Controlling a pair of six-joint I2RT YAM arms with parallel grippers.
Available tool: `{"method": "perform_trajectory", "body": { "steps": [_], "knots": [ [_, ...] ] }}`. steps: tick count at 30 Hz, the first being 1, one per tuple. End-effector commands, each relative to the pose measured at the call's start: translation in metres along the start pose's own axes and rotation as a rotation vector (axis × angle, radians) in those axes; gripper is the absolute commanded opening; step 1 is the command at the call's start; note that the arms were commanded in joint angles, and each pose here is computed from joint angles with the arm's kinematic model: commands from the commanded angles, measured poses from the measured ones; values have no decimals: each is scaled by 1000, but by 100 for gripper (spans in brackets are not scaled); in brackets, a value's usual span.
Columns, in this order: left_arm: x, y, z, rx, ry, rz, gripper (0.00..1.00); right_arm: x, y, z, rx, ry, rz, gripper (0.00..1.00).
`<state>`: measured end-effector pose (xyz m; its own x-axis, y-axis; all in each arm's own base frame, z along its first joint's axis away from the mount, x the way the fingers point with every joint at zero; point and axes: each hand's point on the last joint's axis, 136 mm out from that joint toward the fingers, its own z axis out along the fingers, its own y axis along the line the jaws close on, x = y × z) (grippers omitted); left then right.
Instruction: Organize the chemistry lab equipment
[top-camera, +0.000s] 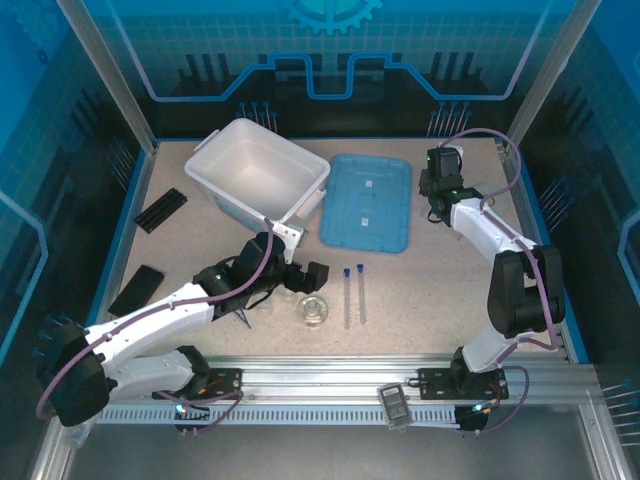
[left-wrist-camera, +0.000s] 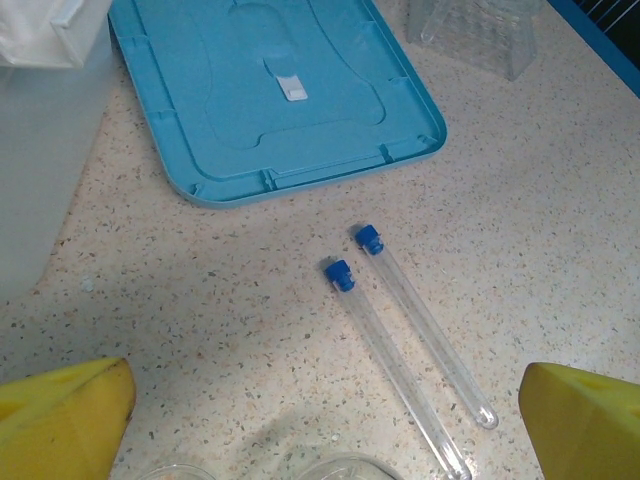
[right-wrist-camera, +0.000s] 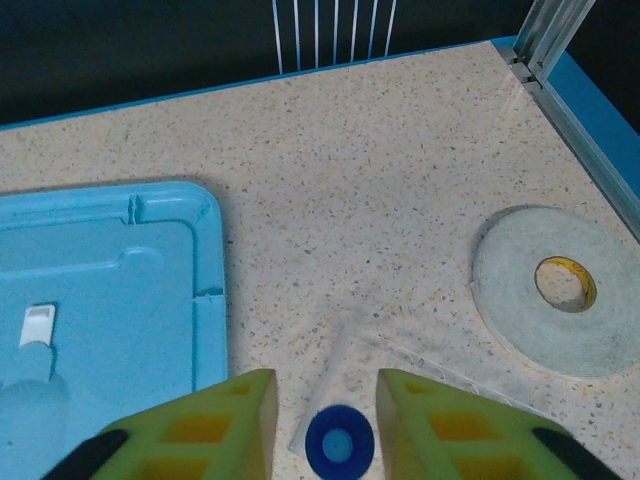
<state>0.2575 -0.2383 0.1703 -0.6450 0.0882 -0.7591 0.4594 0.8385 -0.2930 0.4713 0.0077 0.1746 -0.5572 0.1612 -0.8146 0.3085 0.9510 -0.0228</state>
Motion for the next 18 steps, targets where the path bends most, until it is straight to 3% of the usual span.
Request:
{"method": "perform_trajectory", "body": {
  "steps": [1,10,18],
  "knots": [
    [-3,-1,-3,0,-21,-8,99,-7,-7,-3,10,-27,27,38],
    [-5,0,-6,-7,-25,-3,99,-32,-9,-40,-14,-104,62,52],
    [-17,-8,-9,8,-25,26,99,-31,9,-100,-158,-97,94,52]
  ]
}}
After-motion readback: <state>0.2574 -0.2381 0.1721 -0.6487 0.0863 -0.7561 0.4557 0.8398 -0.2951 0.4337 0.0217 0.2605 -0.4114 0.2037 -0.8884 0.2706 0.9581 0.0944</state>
